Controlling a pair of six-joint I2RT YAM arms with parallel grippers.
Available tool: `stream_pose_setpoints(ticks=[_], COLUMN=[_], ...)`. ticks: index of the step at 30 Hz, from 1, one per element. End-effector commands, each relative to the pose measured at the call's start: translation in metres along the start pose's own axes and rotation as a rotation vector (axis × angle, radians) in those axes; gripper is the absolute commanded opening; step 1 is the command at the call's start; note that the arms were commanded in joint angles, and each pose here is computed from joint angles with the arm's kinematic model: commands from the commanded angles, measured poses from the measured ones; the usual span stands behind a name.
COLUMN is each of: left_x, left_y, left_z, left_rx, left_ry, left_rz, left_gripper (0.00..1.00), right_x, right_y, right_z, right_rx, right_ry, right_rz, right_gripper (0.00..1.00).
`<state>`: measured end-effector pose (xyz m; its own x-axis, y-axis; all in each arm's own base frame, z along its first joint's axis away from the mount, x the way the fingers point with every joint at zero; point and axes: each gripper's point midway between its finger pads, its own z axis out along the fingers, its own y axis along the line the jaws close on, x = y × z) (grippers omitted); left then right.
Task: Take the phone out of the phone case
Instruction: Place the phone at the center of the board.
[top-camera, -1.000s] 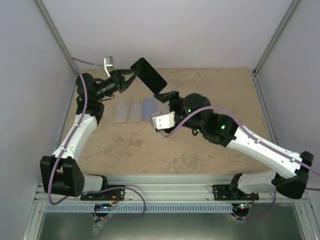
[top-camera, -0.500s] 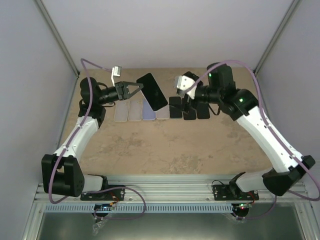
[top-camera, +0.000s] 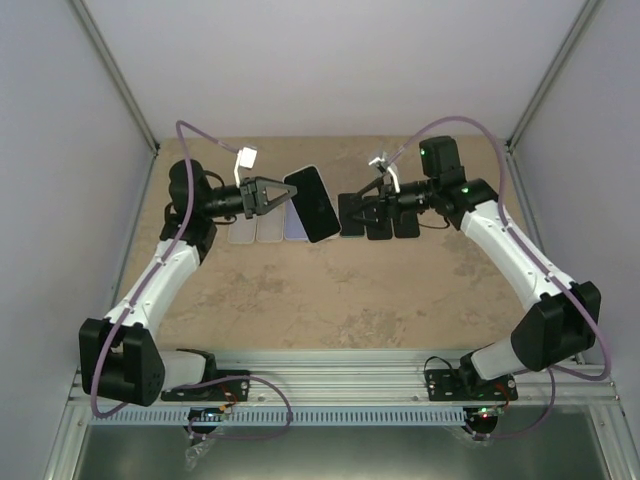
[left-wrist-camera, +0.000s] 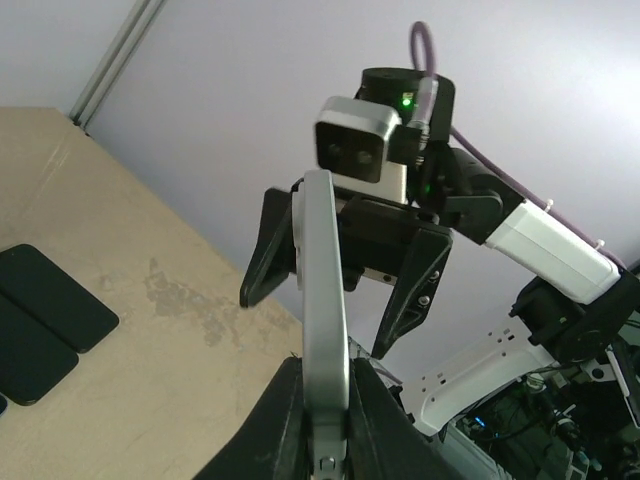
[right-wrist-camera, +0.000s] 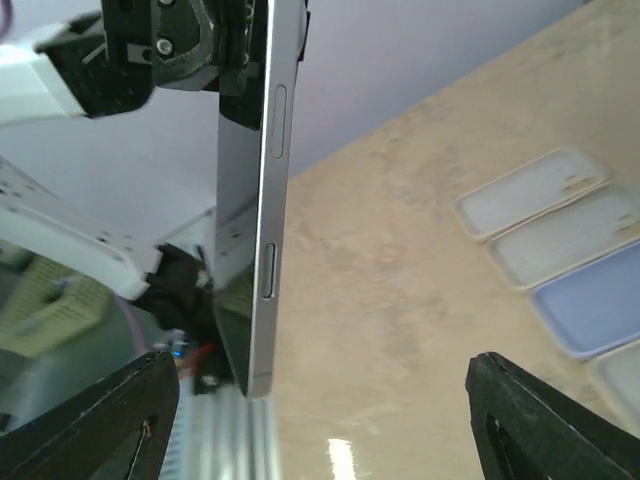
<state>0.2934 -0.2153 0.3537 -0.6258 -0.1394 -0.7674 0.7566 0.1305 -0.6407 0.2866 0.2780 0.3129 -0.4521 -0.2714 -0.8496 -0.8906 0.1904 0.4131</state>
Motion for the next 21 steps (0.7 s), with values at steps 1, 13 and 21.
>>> stream_pose_setpoints(ticks=[1, 13, 21], left_x=[0.001, 0.002, 0.002], left_y=[-0.011, -0.010, -0.006], left_z=[0.004, 0.013, 0.016], left_rx=[0.013, 0.007, 0.002], left_ry=[-0.006, -0.010, -0.009], left_rz=[0.092, 0.078, 0.067], left_gripper=[0.00, 0.00, 0.00], right_x=[-0.011, -0.018, -0.026], right_y=[0.025, 0.018, 0.009], right_z=[-0.001, 0.018, 0.030], right_rx=[-0.189, -0.219, -0.194], right_ry=[-0.077, -0.063, -0.055], right_rz=[0.150, 0.181, 0.159], right_gripper=[0.79, 0.61, 0.36])
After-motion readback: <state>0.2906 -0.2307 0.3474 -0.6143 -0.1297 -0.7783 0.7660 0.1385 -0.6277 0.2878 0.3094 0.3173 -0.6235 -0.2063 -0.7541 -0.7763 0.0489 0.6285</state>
